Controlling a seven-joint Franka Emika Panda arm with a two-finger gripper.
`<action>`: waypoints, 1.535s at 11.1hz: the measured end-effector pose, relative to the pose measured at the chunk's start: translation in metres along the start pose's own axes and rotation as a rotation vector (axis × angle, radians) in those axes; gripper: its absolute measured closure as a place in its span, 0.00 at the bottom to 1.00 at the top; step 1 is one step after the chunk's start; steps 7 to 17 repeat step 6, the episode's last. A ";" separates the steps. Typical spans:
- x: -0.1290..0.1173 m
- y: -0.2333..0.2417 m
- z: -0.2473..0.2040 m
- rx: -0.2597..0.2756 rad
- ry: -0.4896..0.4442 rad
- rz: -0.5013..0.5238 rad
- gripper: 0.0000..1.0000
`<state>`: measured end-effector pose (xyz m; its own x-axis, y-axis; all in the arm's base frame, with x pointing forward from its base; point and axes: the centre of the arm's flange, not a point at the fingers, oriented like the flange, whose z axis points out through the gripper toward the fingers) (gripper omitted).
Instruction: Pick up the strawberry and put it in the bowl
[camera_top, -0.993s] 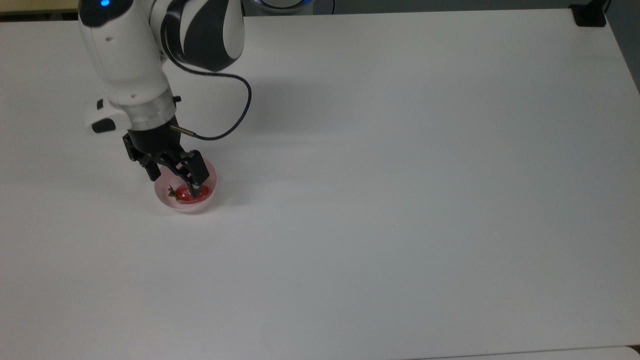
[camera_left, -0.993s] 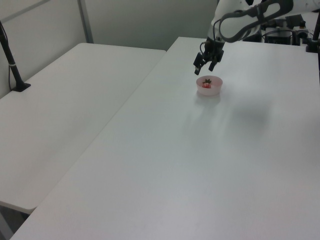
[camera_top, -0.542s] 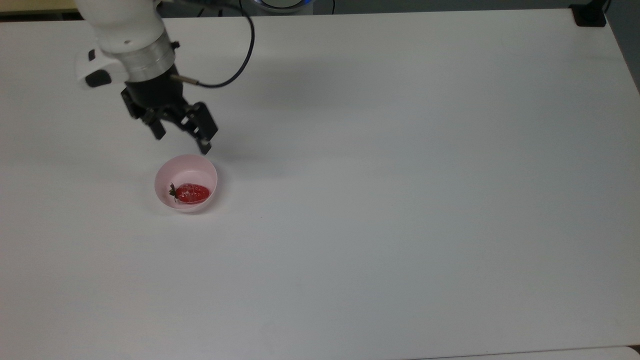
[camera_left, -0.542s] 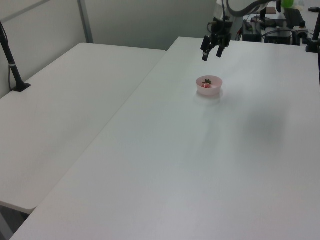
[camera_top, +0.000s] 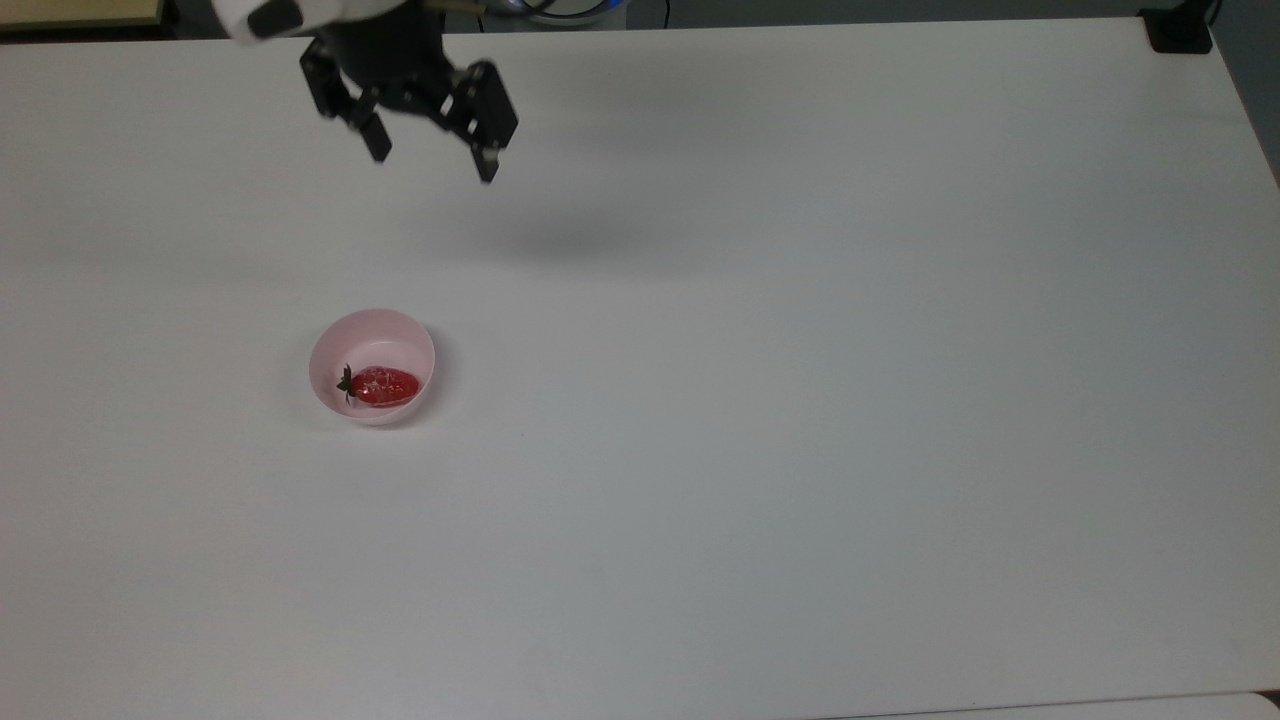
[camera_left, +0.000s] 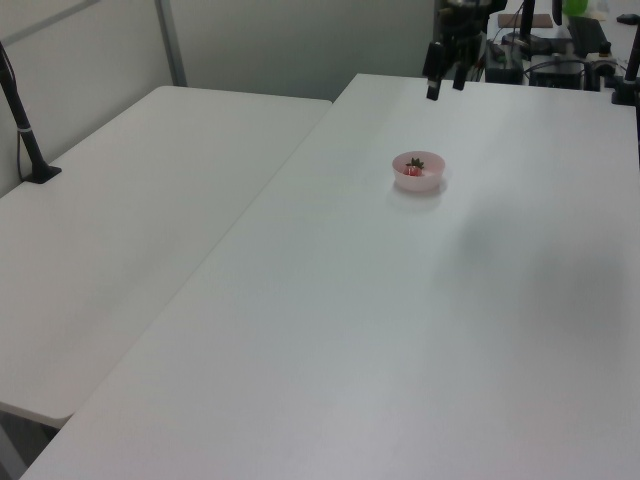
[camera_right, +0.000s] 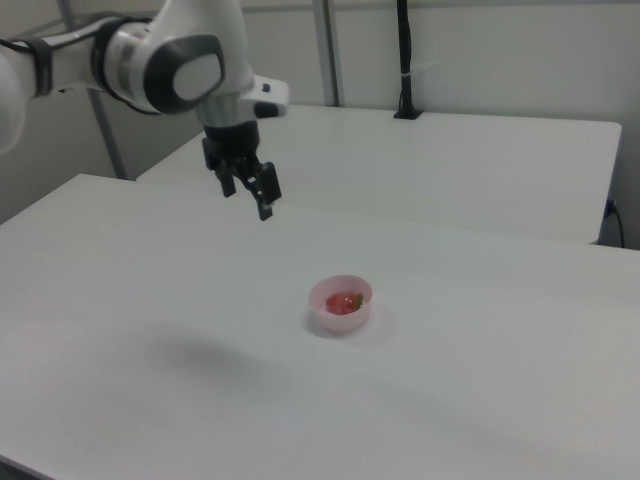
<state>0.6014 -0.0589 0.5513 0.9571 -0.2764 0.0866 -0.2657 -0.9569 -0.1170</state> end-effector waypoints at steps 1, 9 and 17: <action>-0.009 -0.002 -0.011 -0.014 -0.014 -0.009 0.00; -0.021 0.007 -0.040 -0.101 0.014 -0.152 0.00; -0.021 0.007 -0.040 -0.101 0.014 -0.152 0.00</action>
